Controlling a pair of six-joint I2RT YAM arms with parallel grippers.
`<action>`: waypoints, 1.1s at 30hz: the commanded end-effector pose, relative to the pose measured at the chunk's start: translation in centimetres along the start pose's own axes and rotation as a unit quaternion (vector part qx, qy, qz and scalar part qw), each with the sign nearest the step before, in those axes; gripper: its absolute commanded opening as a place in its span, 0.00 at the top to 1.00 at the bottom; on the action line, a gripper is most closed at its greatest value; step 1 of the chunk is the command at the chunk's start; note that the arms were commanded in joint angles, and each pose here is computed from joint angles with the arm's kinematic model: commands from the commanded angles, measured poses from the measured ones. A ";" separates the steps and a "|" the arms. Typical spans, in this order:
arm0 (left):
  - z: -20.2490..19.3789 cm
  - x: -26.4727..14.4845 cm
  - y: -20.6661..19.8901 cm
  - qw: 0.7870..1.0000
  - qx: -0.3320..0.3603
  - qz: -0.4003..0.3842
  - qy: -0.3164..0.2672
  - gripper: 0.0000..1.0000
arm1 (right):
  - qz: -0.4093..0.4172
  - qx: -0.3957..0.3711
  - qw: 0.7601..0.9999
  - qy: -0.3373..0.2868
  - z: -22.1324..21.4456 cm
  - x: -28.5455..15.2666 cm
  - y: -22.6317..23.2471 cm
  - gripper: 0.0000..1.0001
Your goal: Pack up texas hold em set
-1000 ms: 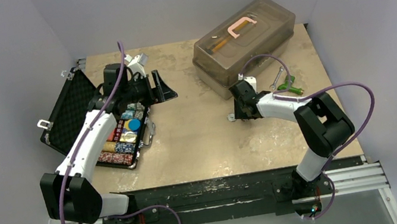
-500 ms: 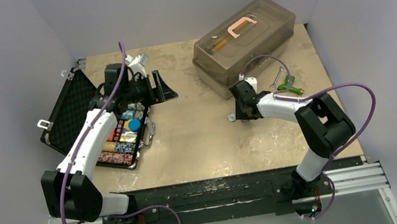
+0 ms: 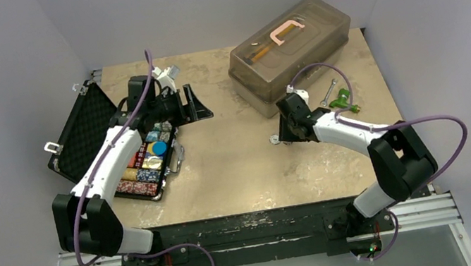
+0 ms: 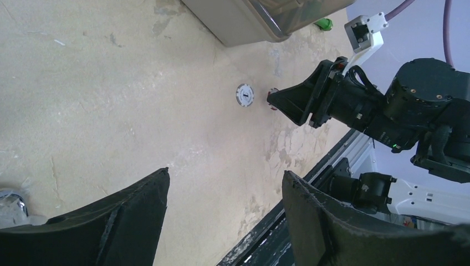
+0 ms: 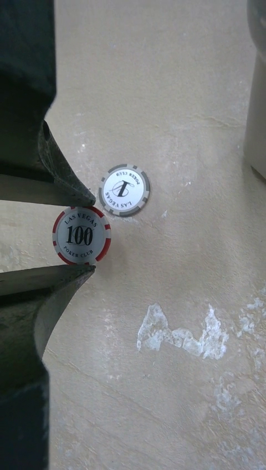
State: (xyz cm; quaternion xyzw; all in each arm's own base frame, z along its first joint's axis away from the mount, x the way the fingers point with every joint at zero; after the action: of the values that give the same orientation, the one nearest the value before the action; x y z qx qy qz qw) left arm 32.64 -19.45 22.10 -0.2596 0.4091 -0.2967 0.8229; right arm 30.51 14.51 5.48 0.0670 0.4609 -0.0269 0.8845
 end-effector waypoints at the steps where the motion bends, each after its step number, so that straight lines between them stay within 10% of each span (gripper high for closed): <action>1: 0.2 0.8 -0.7 0.999 -0.006 -0.036 0.000 0.29 | 0.045 0.043 0.998 -0.020 1.5 -2.0 1.8 0.63; 14: -4.5 4.5 -3.6 0.995 0.025 -0.071 0.066 0.32 | 0.169 0.178 0.969 -0.038 4.2 -5.0 6.6 0.63; 33: 2.1 -4.0 1.0 0.982 0.067 0.123 -0.127 0.36 | 0.128 -0.249 0.960 0.000 -1.7 -1.8 17.0 0.17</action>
State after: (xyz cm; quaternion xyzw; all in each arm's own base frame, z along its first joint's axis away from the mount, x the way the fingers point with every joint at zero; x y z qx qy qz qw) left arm 32.03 -17.73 24.20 -0.2062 0.3335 -0.2276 0.8913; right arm 29.19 32.05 8.33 -0.0325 0.4367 0.2006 0.8764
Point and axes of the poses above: each gripper's point midway between its finger pads, its own x axis out along the fingers, its own y axis along the line the jaws close on, z = x × y, the point moved 1 cm from there along -x, back along the fingers, and after that the axes turned 3 degrees about -x, right-handed, at the moved point
